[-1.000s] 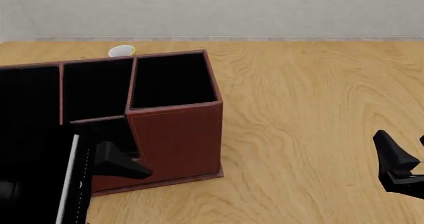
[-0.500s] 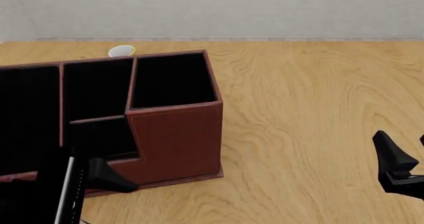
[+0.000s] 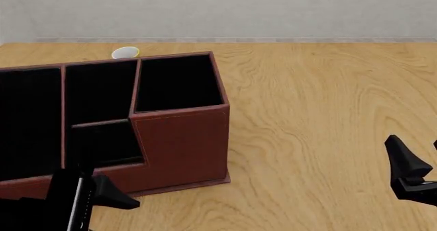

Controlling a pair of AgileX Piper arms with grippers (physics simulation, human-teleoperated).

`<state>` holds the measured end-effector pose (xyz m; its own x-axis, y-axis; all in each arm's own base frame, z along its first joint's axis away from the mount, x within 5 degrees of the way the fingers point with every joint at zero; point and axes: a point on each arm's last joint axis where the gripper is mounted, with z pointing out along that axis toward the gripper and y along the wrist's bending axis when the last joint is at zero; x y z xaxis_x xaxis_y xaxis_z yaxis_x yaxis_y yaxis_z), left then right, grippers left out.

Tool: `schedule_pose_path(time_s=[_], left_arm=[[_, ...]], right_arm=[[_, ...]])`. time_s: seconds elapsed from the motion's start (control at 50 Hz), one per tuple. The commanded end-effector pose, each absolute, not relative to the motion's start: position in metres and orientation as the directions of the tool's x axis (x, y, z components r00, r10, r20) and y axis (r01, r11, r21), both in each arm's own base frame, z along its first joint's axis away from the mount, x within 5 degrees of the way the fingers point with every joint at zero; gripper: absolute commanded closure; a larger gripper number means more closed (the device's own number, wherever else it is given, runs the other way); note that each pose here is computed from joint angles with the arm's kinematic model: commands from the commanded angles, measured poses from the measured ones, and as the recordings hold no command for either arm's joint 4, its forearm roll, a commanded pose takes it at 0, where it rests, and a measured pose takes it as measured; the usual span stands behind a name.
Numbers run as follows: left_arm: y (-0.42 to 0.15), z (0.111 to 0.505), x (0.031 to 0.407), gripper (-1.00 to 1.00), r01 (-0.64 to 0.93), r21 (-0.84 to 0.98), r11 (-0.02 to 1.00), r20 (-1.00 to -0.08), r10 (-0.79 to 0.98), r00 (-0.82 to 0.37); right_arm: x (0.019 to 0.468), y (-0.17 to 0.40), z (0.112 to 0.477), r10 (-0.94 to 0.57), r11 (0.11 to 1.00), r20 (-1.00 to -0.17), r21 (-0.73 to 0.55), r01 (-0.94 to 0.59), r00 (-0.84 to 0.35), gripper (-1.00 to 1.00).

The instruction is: Pick up the book and place it in the left compartment of the caddy.

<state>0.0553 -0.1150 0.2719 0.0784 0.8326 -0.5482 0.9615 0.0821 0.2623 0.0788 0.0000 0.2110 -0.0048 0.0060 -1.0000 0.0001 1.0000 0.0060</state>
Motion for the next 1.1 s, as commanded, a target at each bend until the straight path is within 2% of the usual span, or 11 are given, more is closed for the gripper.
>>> schedule_pose_path(time_s=[0.02, 1.1], left_arm=[[-0.112, 0.264, 0.055, -1.00, 0.963, 0.261, 0.069, -0.528, 0.845, 0.083], [-0.078, 0.206, 0.056, -1.00, 0.952, 0.302, 0.042, -0.398, 0.914, 0.086]], right_arm=[[0.079, 0.000, 0.211, 0.007, 1.000, -1.000, 0.007, 0.001, -0.004, -1.00], [0.077, 0.000, 0.211, 0.012, 1.000, -1.000, 0.012, 0.001, 0.000, -1.00]])
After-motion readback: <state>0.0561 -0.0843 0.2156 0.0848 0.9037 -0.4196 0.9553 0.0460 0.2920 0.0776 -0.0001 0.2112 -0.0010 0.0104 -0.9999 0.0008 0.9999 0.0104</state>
